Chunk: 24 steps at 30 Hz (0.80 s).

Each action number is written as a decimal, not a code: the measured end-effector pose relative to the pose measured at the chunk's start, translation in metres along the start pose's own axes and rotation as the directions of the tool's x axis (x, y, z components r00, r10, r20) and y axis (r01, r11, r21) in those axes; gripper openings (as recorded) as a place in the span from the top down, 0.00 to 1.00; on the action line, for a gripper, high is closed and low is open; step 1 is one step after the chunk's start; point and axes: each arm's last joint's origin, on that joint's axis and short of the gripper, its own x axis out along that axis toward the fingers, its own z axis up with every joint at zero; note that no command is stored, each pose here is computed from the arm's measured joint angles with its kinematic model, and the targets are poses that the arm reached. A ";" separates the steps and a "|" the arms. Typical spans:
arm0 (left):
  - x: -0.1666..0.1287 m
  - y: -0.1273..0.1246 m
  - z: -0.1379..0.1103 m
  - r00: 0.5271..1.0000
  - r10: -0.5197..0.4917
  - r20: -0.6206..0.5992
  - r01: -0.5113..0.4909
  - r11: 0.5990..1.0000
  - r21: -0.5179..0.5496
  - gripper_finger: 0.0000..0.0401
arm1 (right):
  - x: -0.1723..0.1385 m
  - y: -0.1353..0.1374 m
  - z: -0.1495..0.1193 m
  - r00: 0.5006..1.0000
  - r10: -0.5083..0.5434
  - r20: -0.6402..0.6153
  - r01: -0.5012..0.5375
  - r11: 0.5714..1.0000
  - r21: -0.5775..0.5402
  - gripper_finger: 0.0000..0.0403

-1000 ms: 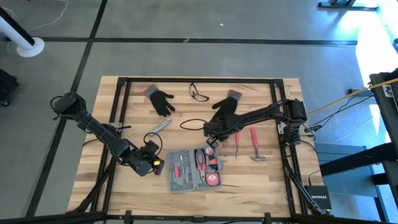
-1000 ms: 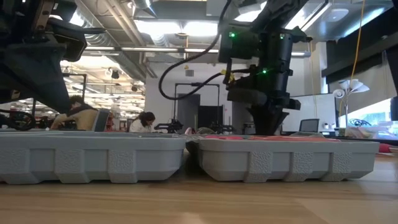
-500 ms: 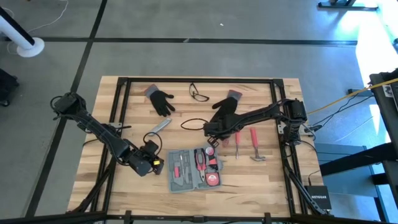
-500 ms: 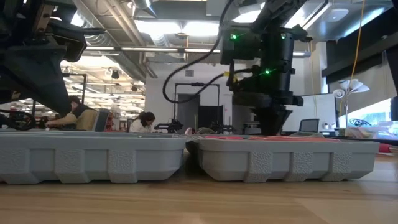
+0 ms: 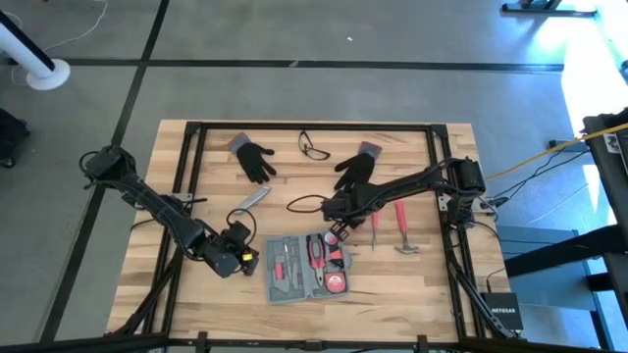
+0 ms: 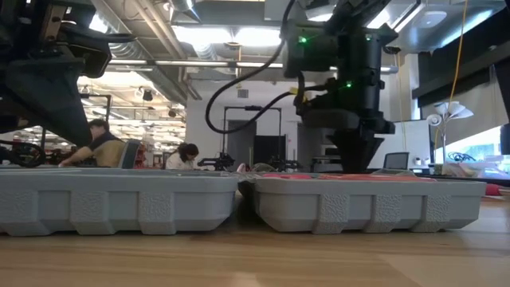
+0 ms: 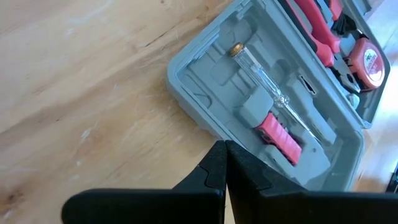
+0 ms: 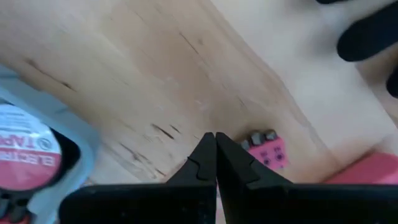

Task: Prefit tool cases

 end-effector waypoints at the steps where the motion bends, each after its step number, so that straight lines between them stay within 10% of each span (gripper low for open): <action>1: 0.000 0.000 0.000 1.000 0.000 0.000 0.000 1.000 0.007 1.00 | 0.000 0.000 0.000 1.000 -0.005 -0.005 0.005 1.000 -0.001 1.00; 24: 0.000 0.000 0.000 1.000 -0.001 0.000 0.001 1.000 0.003 1.00 | -0.001 -0.001 -0.003 0.998 0.006 -0.056 -0.011 0.995 -0.101 1.00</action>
